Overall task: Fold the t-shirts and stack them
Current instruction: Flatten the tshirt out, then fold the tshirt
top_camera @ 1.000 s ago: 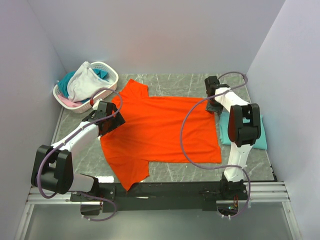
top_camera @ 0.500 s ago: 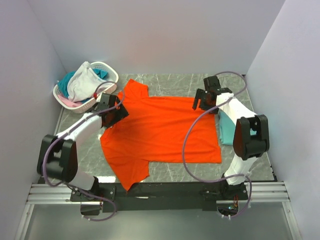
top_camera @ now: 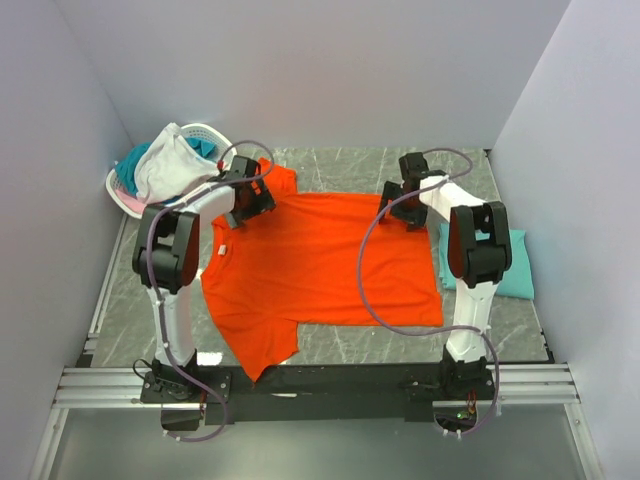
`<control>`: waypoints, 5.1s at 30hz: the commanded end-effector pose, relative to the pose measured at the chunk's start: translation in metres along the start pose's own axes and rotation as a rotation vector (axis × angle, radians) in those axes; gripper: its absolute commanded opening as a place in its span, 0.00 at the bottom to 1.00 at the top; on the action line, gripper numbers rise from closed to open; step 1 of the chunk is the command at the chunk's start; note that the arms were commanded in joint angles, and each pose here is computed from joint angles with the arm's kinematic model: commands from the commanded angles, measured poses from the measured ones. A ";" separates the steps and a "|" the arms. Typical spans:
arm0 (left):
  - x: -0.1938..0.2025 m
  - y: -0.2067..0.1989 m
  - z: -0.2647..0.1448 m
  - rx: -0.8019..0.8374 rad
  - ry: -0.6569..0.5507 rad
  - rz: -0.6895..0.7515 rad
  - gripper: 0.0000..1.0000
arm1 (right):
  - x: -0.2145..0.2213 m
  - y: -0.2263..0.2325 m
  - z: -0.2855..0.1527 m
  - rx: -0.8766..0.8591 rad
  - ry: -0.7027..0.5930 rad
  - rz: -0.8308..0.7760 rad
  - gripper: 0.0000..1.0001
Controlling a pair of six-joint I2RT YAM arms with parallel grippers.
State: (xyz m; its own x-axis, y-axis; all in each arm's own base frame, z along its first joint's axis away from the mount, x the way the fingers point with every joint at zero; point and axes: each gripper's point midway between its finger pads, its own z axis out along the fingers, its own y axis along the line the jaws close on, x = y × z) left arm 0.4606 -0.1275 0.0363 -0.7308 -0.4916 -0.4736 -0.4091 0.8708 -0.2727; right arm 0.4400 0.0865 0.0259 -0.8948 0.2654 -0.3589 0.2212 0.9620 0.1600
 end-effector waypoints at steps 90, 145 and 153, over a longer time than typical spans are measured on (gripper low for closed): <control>0.273 0.105 -0.180 -0.067 0.130 -0.274 0.21 | 0.103 -0.040 -0.153 -0.229 -0.342 0.173 0.91; 0.217 0.084 -0.217 0.046 0.023 -0.259 0.00 | 0.179 -0.076 -0.113 -0.070 -0.167 0.271 0.15; 0.174 0.048 -0.206 0.021 -0.031 -0.133 0.00 | 0.152 -0.066 -0.120 -0.082 -0.193 0.229 0.17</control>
State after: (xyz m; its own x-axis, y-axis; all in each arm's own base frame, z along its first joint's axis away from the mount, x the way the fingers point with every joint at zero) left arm 0.1754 -0.1630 0.0929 -0.6425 -0.6564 -0.3954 -0.5624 0.7544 -0.3385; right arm 0.2243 0.0557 0.0533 -0.7434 0.5222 -0.4180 0.4132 0.8499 0.3271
